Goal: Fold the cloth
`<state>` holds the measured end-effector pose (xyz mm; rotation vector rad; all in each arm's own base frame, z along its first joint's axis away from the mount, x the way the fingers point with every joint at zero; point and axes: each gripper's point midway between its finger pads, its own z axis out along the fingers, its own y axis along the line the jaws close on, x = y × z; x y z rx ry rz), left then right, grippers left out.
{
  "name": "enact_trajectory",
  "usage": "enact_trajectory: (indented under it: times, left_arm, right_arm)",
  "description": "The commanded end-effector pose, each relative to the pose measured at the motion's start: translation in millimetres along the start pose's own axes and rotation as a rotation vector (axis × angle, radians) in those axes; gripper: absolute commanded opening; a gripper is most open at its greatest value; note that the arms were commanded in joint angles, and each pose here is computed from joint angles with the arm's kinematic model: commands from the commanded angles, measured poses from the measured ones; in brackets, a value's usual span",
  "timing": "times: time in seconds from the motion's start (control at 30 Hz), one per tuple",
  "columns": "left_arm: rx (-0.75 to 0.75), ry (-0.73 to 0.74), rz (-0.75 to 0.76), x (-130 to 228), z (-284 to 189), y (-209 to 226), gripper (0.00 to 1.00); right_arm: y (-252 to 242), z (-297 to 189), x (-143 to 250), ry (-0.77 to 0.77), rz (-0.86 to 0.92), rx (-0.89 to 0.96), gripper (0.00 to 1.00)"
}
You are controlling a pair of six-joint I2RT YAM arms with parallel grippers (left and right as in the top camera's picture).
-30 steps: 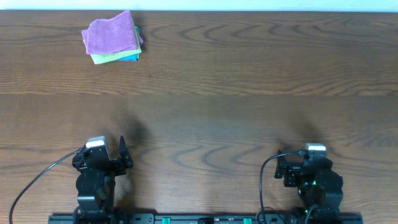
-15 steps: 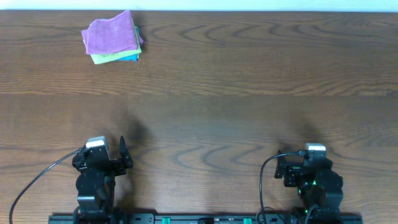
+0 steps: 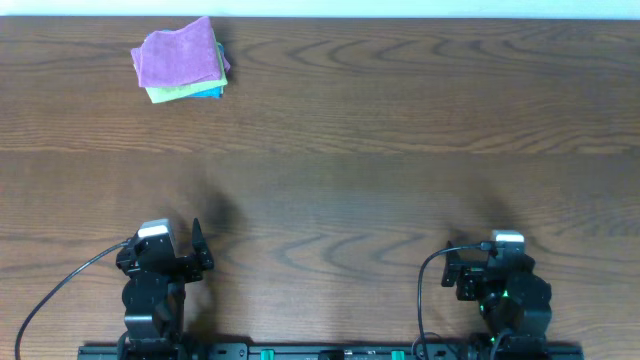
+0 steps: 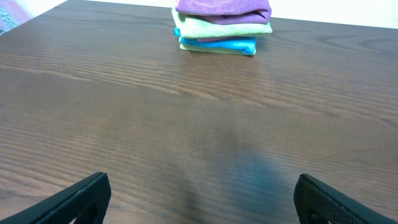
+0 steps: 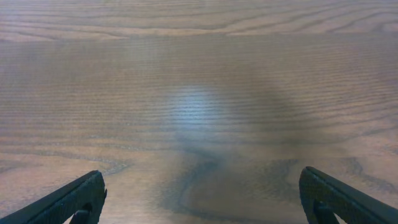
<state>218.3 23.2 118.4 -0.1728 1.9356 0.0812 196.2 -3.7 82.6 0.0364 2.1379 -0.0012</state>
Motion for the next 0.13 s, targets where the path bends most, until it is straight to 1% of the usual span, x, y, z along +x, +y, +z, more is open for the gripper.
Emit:
enact_trajectory:
  times: [0.0, 0.1]
  left_arm:
    - [-0.010, 0.019, 0.020, 8.6, 2.4, 1.9, 0.96]
    - [-0.010, 0.019, 0.020, 8.6, 2.4, 1.9, 0.96]
  right_arm:
    - [-0.4, 1.7, 3.3, 0.003, -0.016, 0.004, 0.99]
    - [-0.4, 1.7, 3.3, 0.003, -0.016, 0.004, 0.99]
